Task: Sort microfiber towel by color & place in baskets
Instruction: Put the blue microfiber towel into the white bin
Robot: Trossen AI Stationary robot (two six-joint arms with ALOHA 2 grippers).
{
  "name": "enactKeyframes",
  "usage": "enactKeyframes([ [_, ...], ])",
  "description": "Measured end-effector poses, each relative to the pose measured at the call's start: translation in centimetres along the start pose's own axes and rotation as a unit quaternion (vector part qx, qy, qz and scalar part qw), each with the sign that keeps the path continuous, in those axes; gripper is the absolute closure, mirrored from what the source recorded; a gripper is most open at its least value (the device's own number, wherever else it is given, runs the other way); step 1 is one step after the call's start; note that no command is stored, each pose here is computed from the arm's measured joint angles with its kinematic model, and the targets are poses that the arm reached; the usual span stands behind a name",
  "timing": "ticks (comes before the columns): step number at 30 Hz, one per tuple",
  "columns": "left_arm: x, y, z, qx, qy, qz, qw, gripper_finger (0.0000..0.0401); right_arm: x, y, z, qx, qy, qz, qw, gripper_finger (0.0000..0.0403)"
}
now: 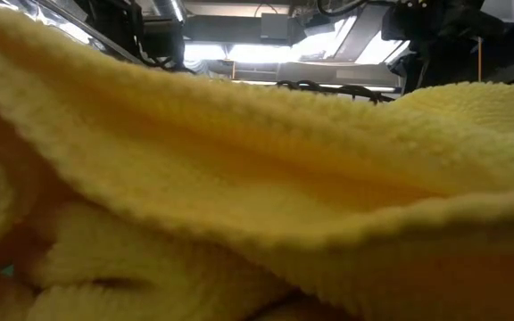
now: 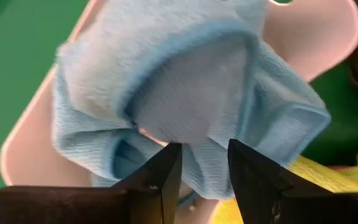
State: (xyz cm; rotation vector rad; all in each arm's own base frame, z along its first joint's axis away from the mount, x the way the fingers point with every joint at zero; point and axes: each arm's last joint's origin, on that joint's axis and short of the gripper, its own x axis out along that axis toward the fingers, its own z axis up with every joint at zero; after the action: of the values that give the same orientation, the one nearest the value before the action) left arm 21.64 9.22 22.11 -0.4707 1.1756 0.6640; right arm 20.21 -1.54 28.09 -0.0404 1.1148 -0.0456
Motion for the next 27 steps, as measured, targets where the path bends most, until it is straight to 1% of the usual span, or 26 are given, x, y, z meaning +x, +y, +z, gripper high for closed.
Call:
enactKeyframes([
  [5, -0.3, 0.0, -0.2, -0.002, 0.009, -0.026, 1.0, 0.0277, 0.0, 0.0, 0.0, 0.0, 0.0, 0.0, 1.0, 0.021],
  [9, -1.6, -0.1, -0.4, -0.003, 0.004, -0.077, 0.997, 0.0277, 0.0, 0.0, 0.0, 0.0, 0.0, 0.0, 1.0, 0.021],
  [11, -2.7, -0.1, -0.3, -0.004, -0.012, -0.097, 0.995, 0.0277, 0.0, 0.0, 0.0, 0.0, 0.0, 0.0, 1.0, 0.021],
  [13, -3.8, 0.0, 0.0, -0.005, -0.037, -0.104, 0.994, 0.0277, 0.0, 0.0, 0.0, 0.0, 0.0, 0.0, 1.0, 0.021],
  [15, -4.6, 0.0, 0.4, -0.008, -0.067, -0.102, 0.993, 0.0277, 0.0, 0.0, 0.0, 0.0, 0.0, 0.0, 1.0, 0.021],
  [18, -5.3, 0.0, 1.3, -0.016, -0.138, -0.093, 0.986, 0.0277, 0.0, 0.0, 0.0, 0.0, 0.0, 0.0, 1.0, 0.021],
  [20, -5.6, -0.1, 2.0, -0.022, -0.181, -0.074, 0.981, 0.0277, 0.0, 0.0, 0.0, 0.0, 0.0, 0.0, 1.0, 0.021],
  [22, -5.3, -0.1, 2.6, -0.019, -0.206, -0.045, 0.977, 0.0277, 0.0, 0.0, 0.0, 0.0, 0.0, 0.0, 1.0, 0.021],
  [24, -4.7, -0.1, 2.9, -0.02, -0.205, -0.02, 0.978, 0.0277, 0.0, 0.0, 0.0, 0.0, 0.0, 0.0, 1.0, 0.021],
  [27, -3.3, -0.2, 3.2, -0.019, -0.177, -0.003, 0.984, 0.0277, 0.0, 0.0, 0.0, 0.0, 0.0, 0.0, 1.0, 0.021],
])
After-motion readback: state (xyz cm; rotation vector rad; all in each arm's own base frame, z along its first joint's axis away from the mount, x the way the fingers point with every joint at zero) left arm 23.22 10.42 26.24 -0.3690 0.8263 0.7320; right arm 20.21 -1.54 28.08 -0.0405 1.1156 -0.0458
